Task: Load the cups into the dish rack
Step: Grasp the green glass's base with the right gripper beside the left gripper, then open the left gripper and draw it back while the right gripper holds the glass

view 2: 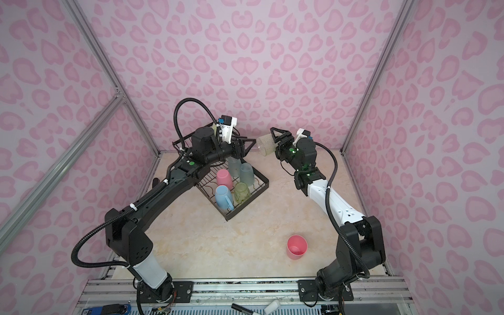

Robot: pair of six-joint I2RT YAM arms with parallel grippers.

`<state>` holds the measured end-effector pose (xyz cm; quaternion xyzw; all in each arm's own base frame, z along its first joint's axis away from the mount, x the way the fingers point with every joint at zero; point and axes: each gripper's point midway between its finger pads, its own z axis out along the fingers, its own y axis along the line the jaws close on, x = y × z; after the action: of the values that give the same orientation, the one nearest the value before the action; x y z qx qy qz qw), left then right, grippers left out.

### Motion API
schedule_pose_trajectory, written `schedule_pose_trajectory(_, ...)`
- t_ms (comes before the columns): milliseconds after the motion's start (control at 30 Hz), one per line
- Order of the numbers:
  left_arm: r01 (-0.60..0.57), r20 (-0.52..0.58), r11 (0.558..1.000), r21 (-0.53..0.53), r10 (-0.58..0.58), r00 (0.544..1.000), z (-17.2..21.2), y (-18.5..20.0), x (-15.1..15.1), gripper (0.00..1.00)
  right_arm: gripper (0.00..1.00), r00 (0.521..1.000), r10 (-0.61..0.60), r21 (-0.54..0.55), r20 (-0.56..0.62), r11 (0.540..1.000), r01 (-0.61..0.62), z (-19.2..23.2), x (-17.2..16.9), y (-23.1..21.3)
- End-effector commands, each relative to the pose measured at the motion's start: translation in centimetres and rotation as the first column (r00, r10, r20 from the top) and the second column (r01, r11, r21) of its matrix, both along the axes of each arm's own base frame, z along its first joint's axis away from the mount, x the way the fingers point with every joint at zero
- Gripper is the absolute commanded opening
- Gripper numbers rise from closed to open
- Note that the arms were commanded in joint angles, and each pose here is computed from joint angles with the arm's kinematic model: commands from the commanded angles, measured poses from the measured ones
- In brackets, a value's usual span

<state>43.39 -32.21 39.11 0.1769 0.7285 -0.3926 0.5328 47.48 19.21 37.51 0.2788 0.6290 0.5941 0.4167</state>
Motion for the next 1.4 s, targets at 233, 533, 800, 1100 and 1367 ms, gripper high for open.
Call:
schedule_pose_trajectory(233, -0.379, -0.19, 0.919, 0.111, 0.394, 0.899, 0.9, 12.0, -0.2, 0.74, 0.59, 0.977, 0.057, -0.405, 0.204, 0.914, 0.031, 0.9, 0.5, 6.1)
schedule_pose_trajectory(533, -0.54, -0.316, 0.804, 0.25, 0.595, 0.739, -1.3, 21.8, -3.5, 0.79, 0.57, 0.88, 0.237, -0.707, 0.412, 0.692, 0.145, 2.8, 0.0, 16.3)
schedule_pose_trajectory(800, -0.59, -0.338, 0.725, 0.356, 0.689, 0.641, -5.3, 26.9, -7.3, 0.79, 0.55, 0.792, 0.341, -0.789, 0.506, 0.554, 0.265, 1.7, -0.1, 23.0)
schedule_pose_trajectory(1100, -0.643, -0.304, 0.644, 0.415, 0.764, 0.569, -7.4, 30.1, -9.3, 0.79, 0.55, 0.723, 0.399, -0.787, 0.564, 0.525, 0.325, 0.8, 0.3, 27.3)
schedule_pose_trajectory(1367, -0.675, -0.269, 0.604, 0.424, 0.795, 0.544, -8.3, 31.1, -9.9, 0.79, 0.55, 0.66, 0.402, -0.743, 0.634, 0.552, 0.378, 1.0, 0.5, 29.8)
